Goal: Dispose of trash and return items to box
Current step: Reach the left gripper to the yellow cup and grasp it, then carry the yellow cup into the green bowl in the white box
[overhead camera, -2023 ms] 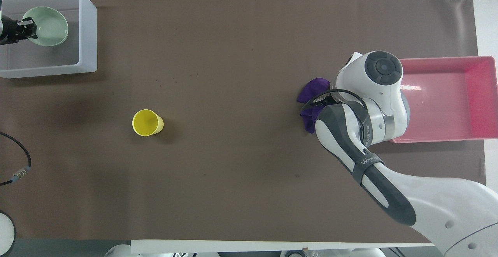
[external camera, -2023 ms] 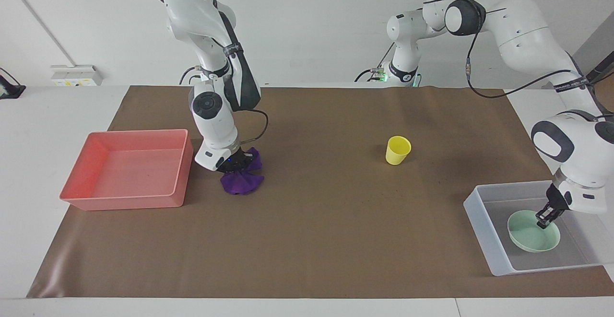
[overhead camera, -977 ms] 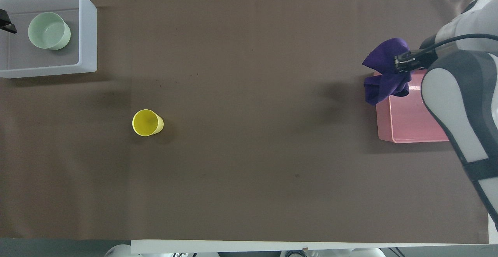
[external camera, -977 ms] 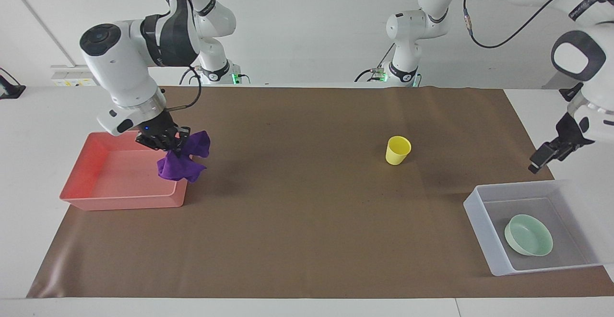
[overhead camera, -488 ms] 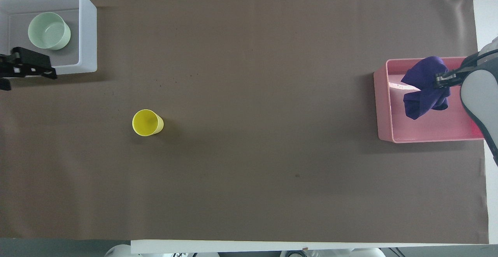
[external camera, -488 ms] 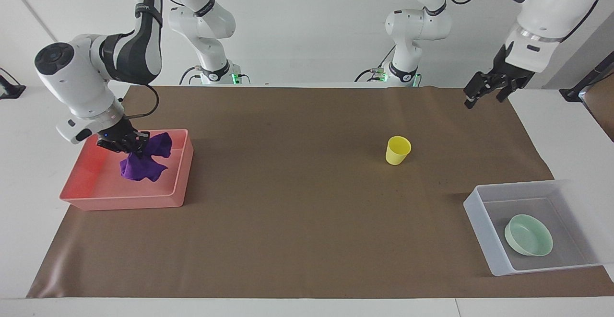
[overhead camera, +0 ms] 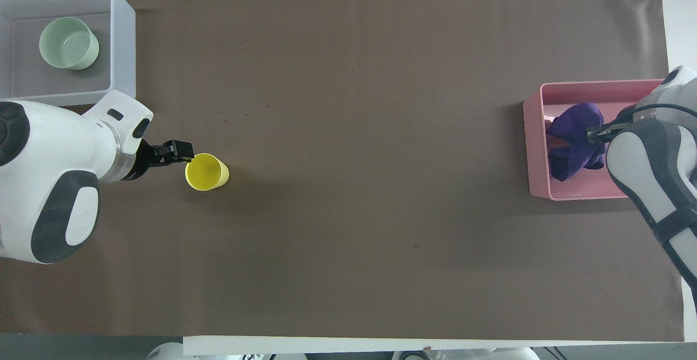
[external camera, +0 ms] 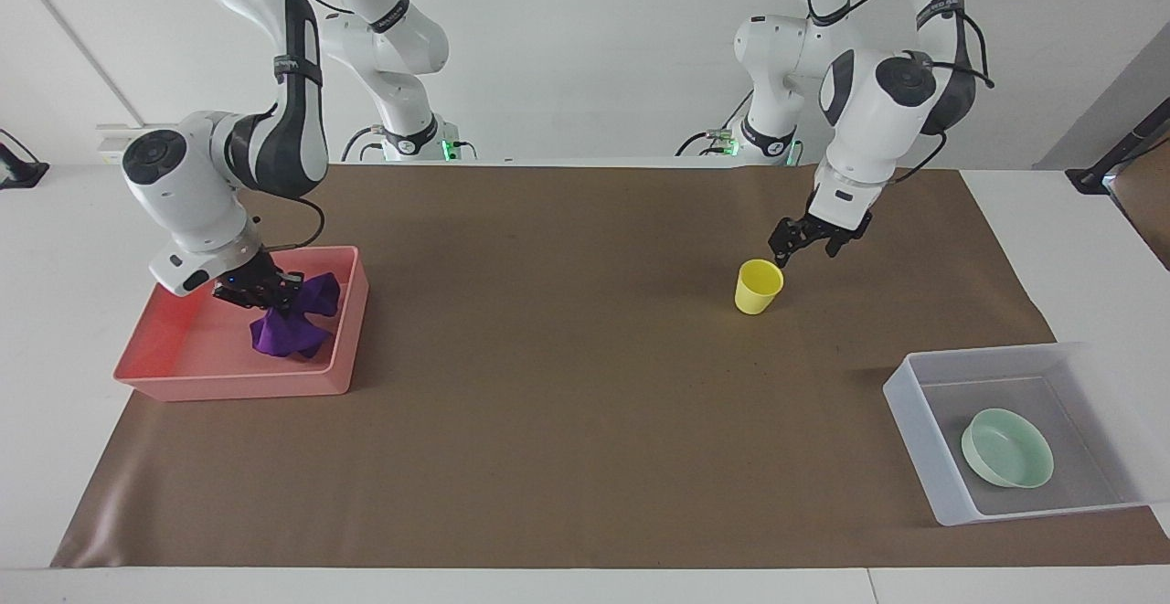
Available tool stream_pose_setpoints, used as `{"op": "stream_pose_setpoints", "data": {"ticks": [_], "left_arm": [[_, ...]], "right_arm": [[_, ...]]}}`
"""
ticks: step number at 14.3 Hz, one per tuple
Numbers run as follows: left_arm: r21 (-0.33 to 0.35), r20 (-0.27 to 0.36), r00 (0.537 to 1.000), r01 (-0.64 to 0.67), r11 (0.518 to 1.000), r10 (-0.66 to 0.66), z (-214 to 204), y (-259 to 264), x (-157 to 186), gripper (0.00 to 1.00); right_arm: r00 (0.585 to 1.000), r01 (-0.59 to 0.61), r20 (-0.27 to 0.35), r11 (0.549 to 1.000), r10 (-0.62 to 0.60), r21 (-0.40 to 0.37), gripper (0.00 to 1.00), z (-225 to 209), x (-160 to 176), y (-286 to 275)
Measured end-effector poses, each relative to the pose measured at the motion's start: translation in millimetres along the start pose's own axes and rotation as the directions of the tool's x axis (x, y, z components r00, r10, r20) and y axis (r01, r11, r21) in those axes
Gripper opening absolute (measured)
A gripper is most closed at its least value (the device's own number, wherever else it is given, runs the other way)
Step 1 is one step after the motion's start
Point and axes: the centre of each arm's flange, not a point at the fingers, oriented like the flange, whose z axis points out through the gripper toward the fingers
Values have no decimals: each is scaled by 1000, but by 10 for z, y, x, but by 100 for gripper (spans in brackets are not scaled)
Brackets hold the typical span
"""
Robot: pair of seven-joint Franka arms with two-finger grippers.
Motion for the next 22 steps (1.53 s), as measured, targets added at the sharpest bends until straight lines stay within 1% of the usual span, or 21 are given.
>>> {"op": "stream_pose_setpoints", "data": {"ticks": [1,2,3,4,5,6,8,9,11,12,13,14,16,17,18,19,20,21,22], "left_arm": [[4,9,1000,-3,1000,3,118,-3,-47,100],[7,13,1000,-5,1000,4,216,-5,-76,100],[6,11,1000,-4,1000,4,296,-4,-90,98],[4,5,1000,6,1000,-6,372,5,-99,96],[3,0,1000,20,1000,-20,457,27,-109,85],[2,-2,1000,30,1000,-30,534,63,-118,70],[2,-5,999,39,999,-39,642,120,-116,48],[2,-6,999,40,999,-40,669,131,-112,35],[0,-10,999,44,999,-44,653,135,-93,13],[-2,-15,999,46,999,-46,597,151,-59,3],[-2,-12,999,50,999,-50,478,175,4,3],[1,-5,998,58,998,-58,267,202,106,3],[5,3,995,100,995,-100,-465,160,425,3],[3,-3,990,138,990,-138,-862,22,621,3],[-5,-24,981,190,982,-190,-1226,-200,859,3],[-12,-50,968,246,969,-247,-1480,-502,1117,3],[-16,-75,956,284,959,-284,-1600,-876,1384,3],[-13,-97,950,296,955,-296,-1577,-1276,1637,3],[-12,-123,945,302,953,-302,-1458,-1631,1858,3]], "right_arm": [[1000,3,2,1000,-3,1,10,64,-13,-5],[1000,5,6,1000,-5,2,13,104,-20,-9],[1000,6,8,1000,-6,2,13,115,-22,-9],[1000,10,7,1000,-10,2,19,113,-21,-9],[1000,18,7,1000,-18,2,29,110,-20,-9],[1000,26,5,1000,-26,1,41,101,-15,-7],[999,33,-4,999,-33,-1,60,11,22,-17],[999,39,0,999,-39,0,73,-90,60,-45],[998,63,13,998,-63,5,92,-392,180,-185],[997,69,24,998,-69,7,96,-559,250,-315],[997,66,41,998,-66,10,96,-725,308,-462],[996,60,61,998,-60,13,96,-883,349,-600],[995,41,93,999,-42,13,96,-1154,398,-838],[994,32,100,999,-33,11,96,-1253,412,-928],[994,28,109,1000,-29,10,96,-1332,416,-1003],[992,26,120,1000,-27,9,96,-1399,411,-1047],[991,29,130,1000,-30,10,96,-1468,398,-1071],[990,31,138,999,-32,11,96,-1547,374,-1087],[989,33,142,999,-34,11,99,-1634,338,-1100]]}}
